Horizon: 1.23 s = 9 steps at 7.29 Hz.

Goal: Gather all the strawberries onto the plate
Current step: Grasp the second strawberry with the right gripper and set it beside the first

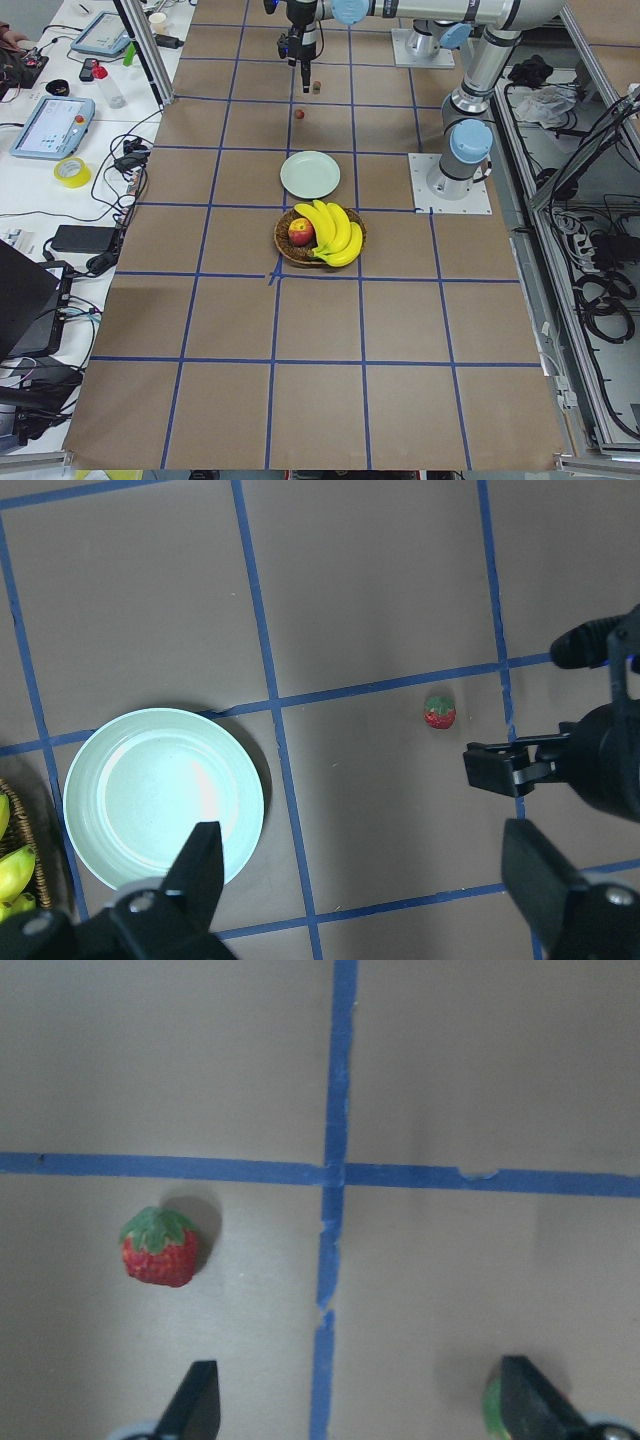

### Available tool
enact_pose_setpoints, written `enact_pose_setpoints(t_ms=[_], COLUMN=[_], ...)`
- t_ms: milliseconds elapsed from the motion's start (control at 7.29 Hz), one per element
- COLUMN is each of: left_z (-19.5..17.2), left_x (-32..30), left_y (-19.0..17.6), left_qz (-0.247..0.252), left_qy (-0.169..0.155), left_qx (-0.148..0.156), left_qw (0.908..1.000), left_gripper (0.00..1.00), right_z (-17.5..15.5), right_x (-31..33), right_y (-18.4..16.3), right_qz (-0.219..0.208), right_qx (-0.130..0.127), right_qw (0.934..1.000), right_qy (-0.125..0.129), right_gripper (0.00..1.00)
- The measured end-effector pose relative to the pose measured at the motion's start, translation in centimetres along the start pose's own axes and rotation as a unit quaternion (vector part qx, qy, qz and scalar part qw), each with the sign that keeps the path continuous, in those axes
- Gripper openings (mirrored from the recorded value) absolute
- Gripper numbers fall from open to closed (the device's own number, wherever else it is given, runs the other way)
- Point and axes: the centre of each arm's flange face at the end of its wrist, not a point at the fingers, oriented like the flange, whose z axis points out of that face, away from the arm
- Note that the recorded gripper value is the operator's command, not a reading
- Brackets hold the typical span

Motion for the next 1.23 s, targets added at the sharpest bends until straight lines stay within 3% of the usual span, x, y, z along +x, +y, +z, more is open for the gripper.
enact_pose_setpoints(t_ms=[274, 412, 549, 1235], left_z=[0.0, 0.0, 0.0, -0.2], left_x=[0.0, 0.0, 0.0, 0.0], left_y=[0.0, 0.0, 0.0, -0.1], left_qz=[0.000, 0.000, 0.000, 0.000], left_qy=[0.000, 0.000, 0.000, 0.000], left_qx=[0.001, 0.001, 0.001, 0.004], left_qw=[1.0000, 1.0000, 1.0000, 1.0000], left_gripper=[1.00, 1.00, 1.00, 1.00], right_z=[1.4, 2.5, 3.6, 5.8], right_x=[3.8, 4.6, 5.1, 5.4], right_y=[0.8, 1.6, 2.3, 3.2], right_qz=[-0.012, -0.014, -0.014, -0.013], right_qx=[-0.003, -0.009, -0.017, -0.044], right_qw=[0.9997, 0.9996, 0.9994, 0.9986], right_qy=[0.019, 0.023, 0.026, 0.026], right_gripper=[0.93, 0.83, 0.63, 0.36])
